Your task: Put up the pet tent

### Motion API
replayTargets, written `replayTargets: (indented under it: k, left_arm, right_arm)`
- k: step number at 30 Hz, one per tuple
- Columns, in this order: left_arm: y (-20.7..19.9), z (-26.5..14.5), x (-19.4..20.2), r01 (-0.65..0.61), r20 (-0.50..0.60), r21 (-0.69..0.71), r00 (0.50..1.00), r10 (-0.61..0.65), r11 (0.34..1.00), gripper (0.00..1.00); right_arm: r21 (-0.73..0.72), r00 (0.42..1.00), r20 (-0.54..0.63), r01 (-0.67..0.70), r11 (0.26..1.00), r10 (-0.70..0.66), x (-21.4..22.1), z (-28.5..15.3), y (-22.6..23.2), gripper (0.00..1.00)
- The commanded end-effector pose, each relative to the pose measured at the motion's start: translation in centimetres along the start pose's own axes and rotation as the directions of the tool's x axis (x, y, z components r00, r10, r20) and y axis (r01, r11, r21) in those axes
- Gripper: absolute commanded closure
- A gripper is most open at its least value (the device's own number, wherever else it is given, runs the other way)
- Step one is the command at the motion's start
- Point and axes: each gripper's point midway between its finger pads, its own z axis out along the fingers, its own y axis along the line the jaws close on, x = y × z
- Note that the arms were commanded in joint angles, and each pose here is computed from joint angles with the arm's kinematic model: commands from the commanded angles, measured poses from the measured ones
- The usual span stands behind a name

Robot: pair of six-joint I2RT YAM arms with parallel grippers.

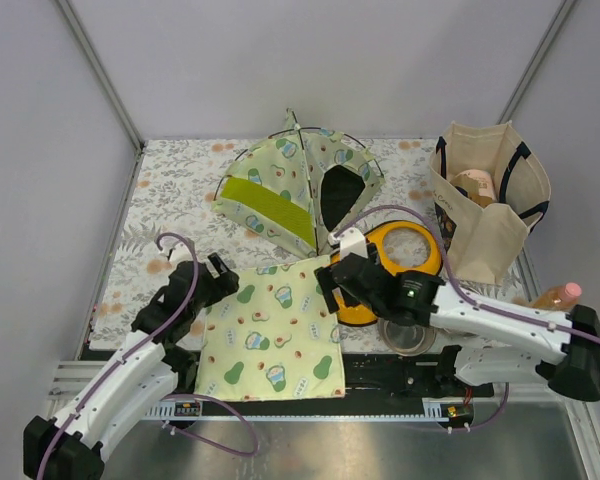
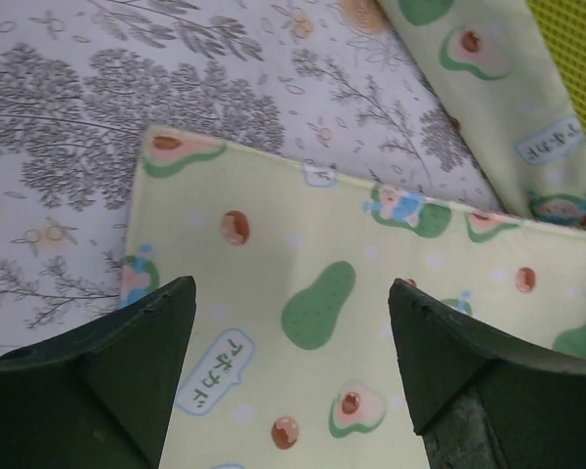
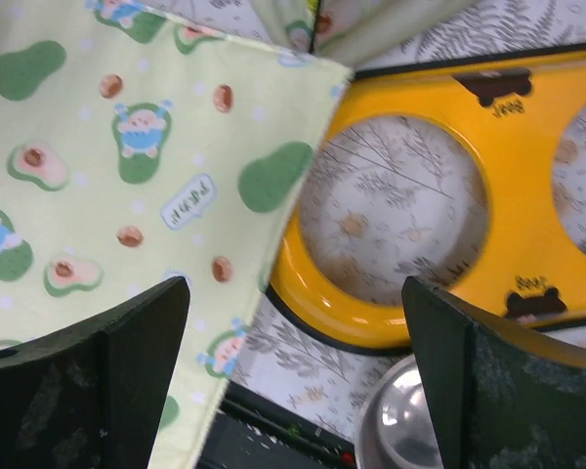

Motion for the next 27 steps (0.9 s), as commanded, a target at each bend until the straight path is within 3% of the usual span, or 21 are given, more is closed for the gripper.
replayTargets:
  k: [1, 6, 13, 16, 22, 27]
  left_arm:
    - [3.2, -0.1, -2.1, 0.08, 0.135, -0.179, 0.989, -0.056, 0.981, 0.17]
    - [5.8, -0.5, -0.3, 0.105, 0.073, -0.325, 0.994, -0.086, 0.94, 0.13]
    - [7.0, -0.5, 2.0, 0.211, 0.072, -0.386, 0.977, -0.198, 0.898, 0.07]
    - [7.0, -0.1, 3.0, 0.198, 0.035, -0.397, 0.979, -0.201, 0.896, 0.06]
    - [5.0, 1.5, 6.5, 0.164, -0.144, -0.331, 0.964, -0.221, 0.929, 0.08]
    - [2.3, 2.4, 8.1, 0.218, -0.21, -0.183, 0.944, -0.255, 0.959, 0.23]
  right_arm:
    - [-0.09, 0.995, 0.053, -0.08, 0.993, 0.085, -4.1, 2.4, 4.7, 0.0]
    - [-0.122, 0.965, 0.009, -0.26, 0.958, 0.263, -2.1, 4.8, 7.4, 0.0]
    - [-0.088, 0.935, -0.135, -0.34, 0.936, 0.327, 3.5, 7.7, 10.7, 0.01]
    - [-0.072, 0.92, -0.176, -0.366, 0.928, 0.349, 5.8, 9.3, 11.7, 0.0]
    - [-0.094, 0.912, -0.262, -0.349, 0.932, 0.315, 9.0, 11.5, 13.3, 0.0]
    - [-0.239, 0.881, -0.339, -0.421, 0.875, 0.331, 10.0, 11.7, 16.8, 0.0]
